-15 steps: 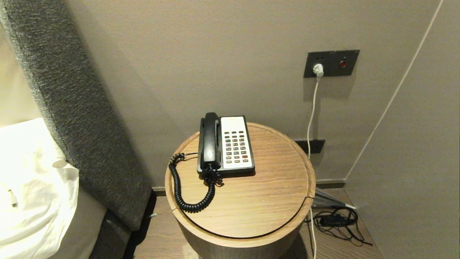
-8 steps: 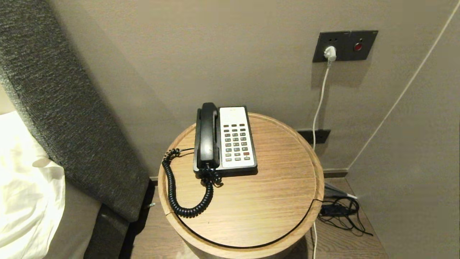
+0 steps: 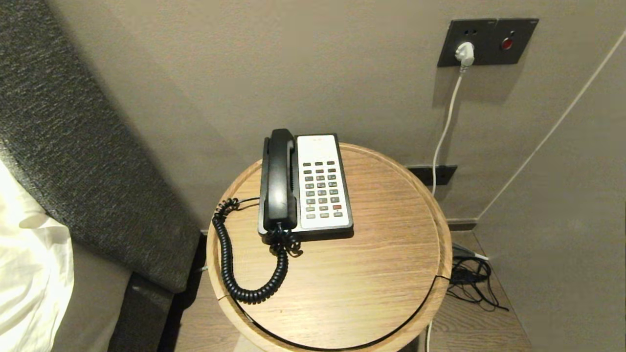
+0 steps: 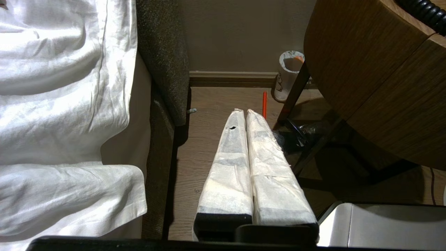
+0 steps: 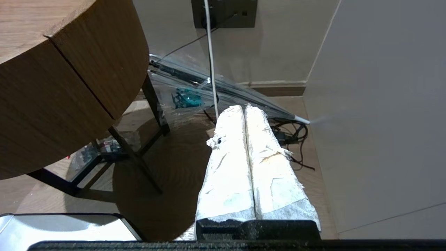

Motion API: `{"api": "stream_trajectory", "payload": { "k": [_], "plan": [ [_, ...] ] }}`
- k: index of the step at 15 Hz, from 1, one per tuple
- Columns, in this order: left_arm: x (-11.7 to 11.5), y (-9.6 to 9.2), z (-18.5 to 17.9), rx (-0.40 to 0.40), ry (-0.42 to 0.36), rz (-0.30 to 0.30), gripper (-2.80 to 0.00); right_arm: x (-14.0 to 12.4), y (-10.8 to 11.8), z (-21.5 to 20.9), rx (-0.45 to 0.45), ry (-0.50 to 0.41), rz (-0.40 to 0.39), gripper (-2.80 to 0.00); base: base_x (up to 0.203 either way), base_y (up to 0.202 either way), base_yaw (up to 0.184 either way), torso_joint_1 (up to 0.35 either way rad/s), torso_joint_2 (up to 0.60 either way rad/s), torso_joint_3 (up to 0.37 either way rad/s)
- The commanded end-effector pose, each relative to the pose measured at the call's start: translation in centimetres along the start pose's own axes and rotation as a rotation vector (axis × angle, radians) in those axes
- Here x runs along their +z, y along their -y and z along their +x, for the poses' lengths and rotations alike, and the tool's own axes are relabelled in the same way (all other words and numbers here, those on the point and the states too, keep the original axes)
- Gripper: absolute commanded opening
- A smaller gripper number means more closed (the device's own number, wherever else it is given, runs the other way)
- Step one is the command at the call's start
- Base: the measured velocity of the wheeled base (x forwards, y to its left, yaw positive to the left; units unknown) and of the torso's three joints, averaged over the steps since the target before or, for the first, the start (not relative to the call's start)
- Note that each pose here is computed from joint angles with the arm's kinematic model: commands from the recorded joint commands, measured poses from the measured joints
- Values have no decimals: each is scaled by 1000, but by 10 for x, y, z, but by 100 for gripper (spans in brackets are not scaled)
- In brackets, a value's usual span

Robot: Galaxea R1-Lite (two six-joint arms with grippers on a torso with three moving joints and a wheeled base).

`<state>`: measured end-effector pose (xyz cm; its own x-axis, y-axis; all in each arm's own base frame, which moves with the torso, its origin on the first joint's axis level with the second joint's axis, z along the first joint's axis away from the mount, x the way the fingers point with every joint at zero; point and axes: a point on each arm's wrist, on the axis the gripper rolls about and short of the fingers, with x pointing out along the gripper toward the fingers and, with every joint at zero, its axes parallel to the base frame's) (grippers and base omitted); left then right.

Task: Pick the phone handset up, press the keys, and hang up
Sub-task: Pick up the desk phone handset

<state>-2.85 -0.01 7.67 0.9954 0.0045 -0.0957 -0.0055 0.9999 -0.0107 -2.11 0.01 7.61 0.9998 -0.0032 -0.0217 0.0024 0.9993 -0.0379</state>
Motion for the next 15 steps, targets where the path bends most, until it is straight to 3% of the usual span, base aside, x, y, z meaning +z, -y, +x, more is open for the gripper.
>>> {"api": "stream_trajectory", "payload": {
  "k": [1, 4, 7, 9, 10, 12, 15],
  "plan": [
    [0, 0, 0, 1, -8, 12, -280, 0, 0, 0, 0, 0, 0, -280, 0, 0, 0, 0, 0, 0],
    [-1, 0, 0, -8, -6, 98, -280, 0, 0, 0, 0, 0, 0, -280, 0, 0, 0, 0, 0, 0],
    [1, 0, 0, -12, 3, 93, -280, 0, 0, 0, 0, 0, 0, -280, 0, 0, 0, 0, 0, 0],
    [22, 0, -8, -6, 61, 112, -280, 0, 0, 0, 0, -1, 0, -280, 0, 0, 0, 0, 0, 0],
    [47, 1, -15, -14, 91, 121, -280, 0, 0, 0, -1, 0, 0, -280, 0, 0, 0, 0, 0, 0],
    [121, 3, -28, -61, 143, 139, -280, 0, 0, 0, 0, 0, 0, -280, 0, 0, 0, 0, 0, 0],
    [223, 7, 4, -174, 53, 148, -280, 0, 0, 0, -1, 0, 0, -280, 0, 0, 0, 0, 0, 0]
  ]
}}
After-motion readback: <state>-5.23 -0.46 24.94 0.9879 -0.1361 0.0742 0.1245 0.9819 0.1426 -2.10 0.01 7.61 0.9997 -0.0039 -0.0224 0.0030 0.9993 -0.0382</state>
